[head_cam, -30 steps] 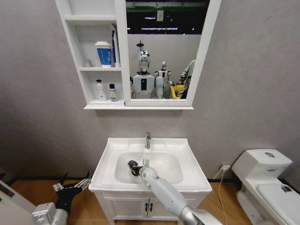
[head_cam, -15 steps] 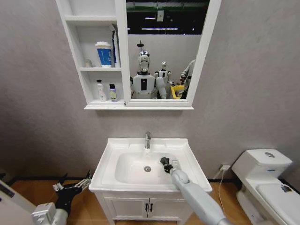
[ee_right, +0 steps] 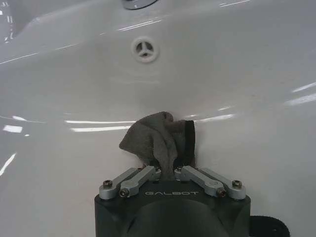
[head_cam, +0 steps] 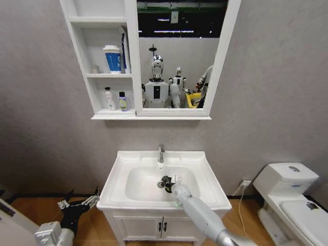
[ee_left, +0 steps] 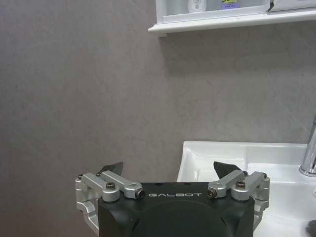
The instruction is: Move facial cleanser and shampoo from washbasin to cabinet, then wipe washbasin with towel.
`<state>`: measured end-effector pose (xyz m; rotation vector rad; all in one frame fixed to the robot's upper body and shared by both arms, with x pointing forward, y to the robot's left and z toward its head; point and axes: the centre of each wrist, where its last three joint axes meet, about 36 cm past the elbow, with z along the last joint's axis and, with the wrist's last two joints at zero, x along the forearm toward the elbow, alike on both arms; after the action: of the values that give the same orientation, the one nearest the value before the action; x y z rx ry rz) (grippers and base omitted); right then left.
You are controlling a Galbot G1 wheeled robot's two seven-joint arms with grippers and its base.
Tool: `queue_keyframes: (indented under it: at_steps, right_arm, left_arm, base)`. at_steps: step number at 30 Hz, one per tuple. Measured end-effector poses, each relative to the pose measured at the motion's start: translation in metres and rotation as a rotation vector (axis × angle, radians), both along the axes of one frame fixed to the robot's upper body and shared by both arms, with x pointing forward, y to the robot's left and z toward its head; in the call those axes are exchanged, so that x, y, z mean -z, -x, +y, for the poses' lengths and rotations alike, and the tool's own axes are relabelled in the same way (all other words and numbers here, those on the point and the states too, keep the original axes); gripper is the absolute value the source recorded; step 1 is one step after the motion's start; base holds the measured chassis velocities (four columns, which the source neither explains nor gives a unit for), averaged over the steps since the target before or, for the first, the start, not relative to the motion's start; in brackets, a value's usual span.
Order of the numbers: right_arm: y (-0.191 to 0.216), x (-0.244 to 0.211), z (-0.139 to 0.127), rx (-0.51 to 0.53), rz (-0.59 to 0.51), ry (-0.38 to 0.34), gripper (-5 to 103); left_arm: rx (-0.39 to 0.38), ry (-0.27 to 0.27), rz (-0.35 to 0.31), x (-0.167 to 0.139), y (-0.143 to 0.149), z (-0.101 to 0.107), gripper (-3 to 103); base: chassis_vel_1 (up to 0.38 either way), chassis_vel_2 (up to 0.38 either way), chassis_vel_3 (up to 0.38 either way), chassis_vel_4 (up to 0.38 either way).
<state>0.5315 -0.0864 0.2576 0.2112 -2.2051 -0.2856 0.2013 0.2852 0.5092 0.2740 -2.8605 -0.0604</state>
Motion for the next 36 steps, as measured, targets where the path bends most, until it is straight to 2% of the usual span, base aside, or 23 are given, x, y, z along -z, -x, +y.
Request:
queue_keyframes:
  at_steps: [2,3,6,9,10,14,15,16,17,19,20,21,22,23,24,26,31,33,34,36]
  right_arm:
    - [0.0,0.0,0.033,-0.034,0.015,-0.042,7]
    - [0.0,0.0,0.033,-0.034,0.015,-0.042,7]
    - [0.004,-0.008,0.081,-0.094,0.022,-0.107,7]
    - [0.004,-0.015,0.096,-0.114,0.018,-0.145,7]
    - [0.005,-0.022,0.102,-0.12,0.006,-0.193,7]
    - [0.004,-0.029,0.103,-0.11,-0.003,-0.216,7]
    - [0.002,-0.025,0.09,-0.09,0.0,-0.18,7]
    - [0.002,-0.025,0.09,-0.09,0.0,-0.18,7]
    - [0.002,-0.02,0.078,-0.074,0.005,-0.151,7]
    - [-0.001,-0.009,0.038,-0.023,0.004,-0.063,7]
    - [-0.001,-0.009,0.038,-0.023,0.004,-0.063,7]
    - [-0.002,-0.004,0.018,-0.004,-0.008,-0.013,7]
    - [-0.002,-0.004,0.018,-0.004,-0.008,-0.013,7]
    - [-0.004,0.0,-0.006,0.023,-0.018,0.038,7]
    - [-0.006,-0.001,-0.019,0.042,-0.021,0.056,7]
    - [-0.009,-0.004,-0.037,0.068,-0.024,0.076,7]
    - [-0.012,-0.018,-0.056,0.091,-0.061,0.092,7]
    - [-0.011,-0.047,-0.057,0.078,-0.139,0.072,7]
    - [-0.011,-0.047,-0.057,0.078,-0.139,0.072,7]
    - [-0.003,-0.085,-0.06,0.064,-0.235,0.043,7]
  left_arm:
    - [0.0,0.0,0.0,0.0,0.0,0.0,100]
    - [0.0,0.0,0.0,0.0,0.0,0.0,100]
    - [0.0,0.0,0.0,0.0,0.0,0.0,100]
    - [0.0,0.0,0.0,0.0,0.0,0.0,100]
    - [0.0,0.0,0.0,0.0,0.0,0.0,100]
    - [0.0,0.0,0.0,0.0,0.0,0.0,100]
    - [0.0,0.0,0.0,0.0,0.0,0.0,100]
    - [0.0,0.0,0.0,0.0,0.0,0.0,100]
    - [0.0,0.0,0.0,0.0,0.0,0.0,100]
    - [0.0,0.0,0.0,0.0,0.0,0.0,100]
    - [0.0,0.0,0.0,0.0,0.0,0.0,100]
    - [0.0,0.0,0.0,0.0,0.0,0.0,100]
    - [0.0,0.0,0.0,0.0,0.0,0.0,100]
    - [0.0,0.0,0.0,0.0,0.0,0.0,100]
    - [0.0,0.0,0.0,0.0,0.0,0.0,100]
    - [0.0,0.0,0.0,0.0,0.0,0.0,100]
    - [0.0,0.0,0.0,0.0,0.0,0.0,100]
    - [0.0,0.0,0.0,0.0,0.0,0.0,100]
    - [0.0,0.0,0.0,0.0,0.0,0.0,100]
    - [0.0,0.0,0.0,0.0,0.0,0.0,100]
  base:
    - [0.0,0.0,0.0,0.0]
    - [0.0,0.0,0.0,0.0]
    - [-0.017,-0.012,0.002,-0.005]
    - [0.0,0.0,0.0,0.0]
    - [0.0,0.0,0.0,0.0]
    - [0.0,0.0,0.0,0.0]
    - [0.0,0.0,0.0,0.0]
    - [0.0,0.0,0.0,0.0]
    - [0.0,0.0,0.0,0.0]
    - [0.0,0.0,0.0,0.0]
    - [0.0,0.0,0.0,0.0]
    - [0.0,0.0,0.0,0.0]
    - [0.0,0.0,0.0,0.0]
    - [0.0,0.0,0.0,0.0]
    - [0.0,0.0,0.0,0.0]
    - [0.0,0.0,0.0,0.0]
    - [0.0,0.0,0.0,0.0]
    - [0.0,0.0,0.0,0.0]
    - [0.0,0.0,0.0,0.0]
    - [0.0,0.0,0.0,0.0]
